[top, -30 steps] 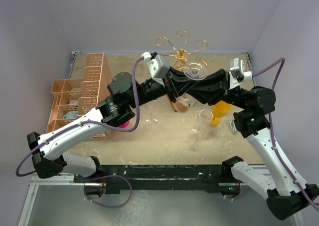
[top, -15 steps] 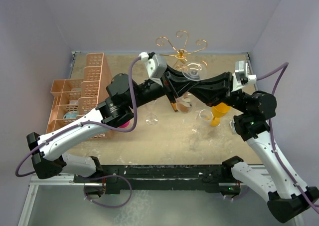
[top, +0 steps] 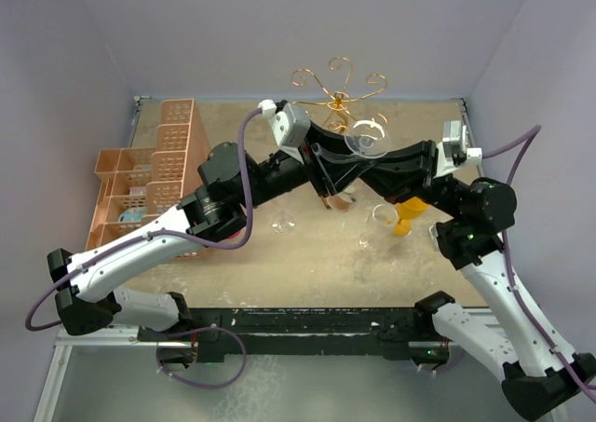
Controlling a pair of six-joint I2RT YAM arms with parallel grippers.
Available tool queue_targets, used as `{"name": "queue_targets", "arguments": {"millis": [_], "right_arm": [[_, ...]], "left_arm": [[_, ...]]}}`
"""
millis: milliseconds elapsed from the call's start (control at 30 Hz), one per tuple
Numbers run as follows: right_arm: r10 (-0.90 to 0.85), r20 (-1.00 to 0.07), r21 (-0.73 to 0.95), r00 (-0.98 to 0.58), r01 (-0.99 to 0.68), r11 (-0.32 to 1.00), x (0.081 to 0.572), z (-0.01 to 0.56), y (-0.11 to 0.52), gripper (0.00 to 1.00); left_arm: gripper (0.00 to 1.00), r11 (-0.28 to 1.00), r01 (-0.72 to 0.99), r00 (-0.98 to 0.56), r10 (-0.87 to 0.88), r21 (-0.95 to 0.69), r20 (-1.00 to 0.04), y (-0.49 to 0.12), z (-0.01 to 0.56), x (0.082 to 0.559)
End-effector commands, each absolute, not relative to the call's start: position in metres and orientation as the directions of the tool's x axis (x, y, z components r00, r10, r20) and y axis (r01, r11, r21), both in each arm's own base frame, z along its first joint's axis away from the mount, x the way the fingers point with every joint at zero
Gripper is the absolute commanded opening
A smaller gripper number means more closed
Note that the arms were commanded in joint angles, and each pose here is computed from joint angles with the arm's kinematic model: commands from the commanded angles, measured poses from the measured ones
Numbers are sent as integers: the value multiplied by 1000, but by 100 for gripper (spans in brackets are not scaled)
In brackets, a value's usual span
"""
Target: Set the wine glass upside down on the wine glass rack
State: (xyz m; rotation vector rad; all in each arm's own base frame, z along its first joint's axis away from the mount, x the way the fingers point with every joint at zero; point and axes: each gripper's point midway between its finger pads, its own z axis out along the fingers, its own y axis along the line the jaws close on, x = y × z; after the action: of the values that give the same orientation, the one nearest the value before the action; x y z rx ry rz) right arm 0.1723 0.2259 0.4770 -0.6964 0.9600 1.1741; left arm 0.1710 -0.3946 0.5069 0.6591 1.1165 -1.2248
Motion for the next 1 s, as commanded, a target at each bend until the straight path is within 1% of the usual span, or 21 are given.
{"name": "queue_targets", "arguments": {"millis": [0,33,100,200,333,500,567,667,733,800,867,967], "right_arm": [[521,-829,-38,201,-951,306,159,510,212,0],[526,-825,-38,205,-950,311,159,511,211,0],[535,-818,-34,212,-946,324,159,515,209,0],[549,-804,-22,228,-935,355,162,519,204,0],[538,-801,-9,261,-905,426,176,519,199,0],[474,-824,-30,310,-859,510,200,508,199,0],[434,-838,-56,332,-842,536,207,502,200,0],[383,-860,-83,338,-832,549,212,489,202,0],[364,-873,-86,326,-835,543,213,481,204,0],[363,-874,-92,323,-843,530,210,479,205,0],[349,-891,-78,290,-855,512,211,462,209,0],[334,-905,-72,265,-867,493,211,451,213,0]], "left_arm": [[44,281,943,-45,-420,-177,-906,-381,518,169],[50,295,938,-44,-419,-182,-907,-380,517,171],[57,318,929,-44,-412,-189,-910,-376,516,174],[62,349,915,-52,-398,-203,-916,-366,513,174],[63,360,895,-95,-422,-263,-901,-347,511,170],[64,279,886,-196,-497,-369,-845,-329,518,153],[64,240,862,-265,-536,-446,-801,-325,526,150],[64,184,772,-394,-612,-608,-686,-321,536,156],[64,227,672,-433,-651,-705,-623,-316,531,174],[64,292,576,-443,-673,-763,-592,-313,521,190],[64,326,509,-445,-692,-796,-568,-312,515,201],[64,295,493,-461,-709,-819,-533,-315,517,203]]}}
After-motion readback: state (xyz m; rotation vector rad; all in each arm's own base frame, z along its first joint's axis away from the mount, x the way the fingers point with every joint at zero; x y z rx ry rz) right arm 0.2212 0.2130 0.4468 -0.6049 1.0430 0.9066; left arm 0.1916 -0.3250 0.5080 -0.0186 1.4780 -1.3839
